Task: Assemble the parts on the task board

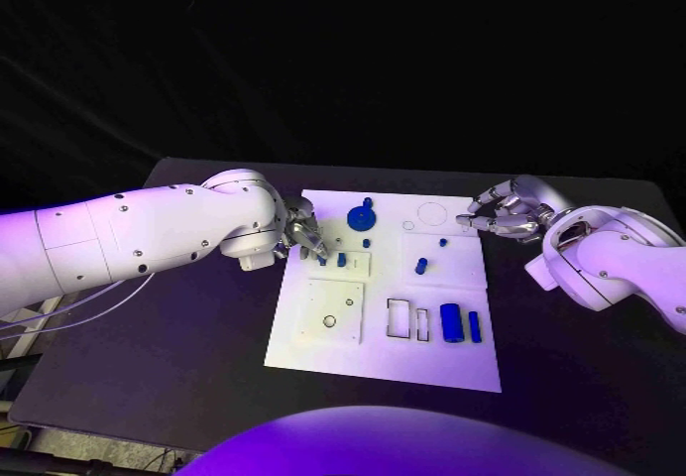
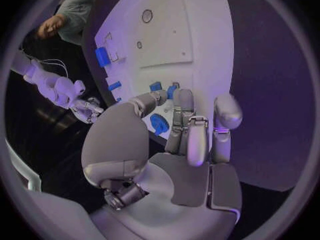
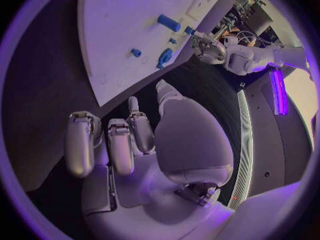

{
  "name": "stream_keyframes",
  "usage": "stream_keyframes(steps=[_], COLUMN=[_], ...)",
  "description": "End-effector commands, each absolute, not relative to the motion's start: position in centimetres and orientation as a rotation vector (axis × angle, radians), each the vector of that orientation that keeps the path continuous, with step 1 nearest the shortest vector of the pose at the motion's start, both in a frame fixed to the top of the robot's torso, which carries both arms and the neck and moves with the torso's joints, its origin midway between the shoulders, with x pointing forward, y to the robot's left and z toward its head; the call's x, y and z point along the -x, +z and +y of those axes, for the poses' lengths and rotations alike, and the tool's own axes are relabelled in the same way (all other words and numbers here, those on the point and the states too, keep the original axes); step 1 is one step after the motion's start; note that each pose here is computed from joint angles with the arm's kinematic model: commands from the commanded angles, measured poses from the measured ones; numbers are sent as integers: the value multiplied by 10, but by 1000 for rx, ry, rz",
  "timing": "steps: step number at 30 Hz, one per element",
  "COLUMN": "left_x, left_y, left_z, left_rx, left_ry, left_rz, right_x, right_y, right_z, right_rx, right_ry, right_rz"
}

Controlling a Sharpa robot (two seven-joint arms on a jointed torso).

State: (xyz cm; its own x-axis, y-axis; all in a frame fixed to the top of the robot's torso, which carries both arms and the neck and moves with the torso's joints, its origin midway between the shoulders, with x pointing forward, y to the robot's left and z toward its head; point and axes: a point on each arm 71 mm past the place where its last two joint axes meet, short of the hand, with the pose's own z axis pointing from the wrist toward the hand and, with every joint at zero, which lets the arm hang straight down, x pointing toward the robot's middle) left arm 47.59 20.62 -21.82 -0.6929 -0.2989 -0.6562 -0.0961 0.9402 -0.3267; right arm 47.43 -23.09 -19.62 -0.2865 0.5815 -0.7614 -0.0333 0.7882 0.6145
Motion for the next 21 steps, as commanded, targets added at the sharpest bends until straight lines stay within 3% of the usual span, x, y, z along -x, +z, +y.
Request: stream_keyframes(steps=[1, 21], left_x=[-475, -475], left_y=[-219, -221], left_z=[205, 204], left_rx=[248, 240], left_ry=[-347, -353], left_rz=[2349, 2358], right_x=[-474, -474], right_y=[-197, -197], right_z=[-229, -229], right_rx=[-410, -409], right_ry=[639, 641], right_rz=[1782, 1783])
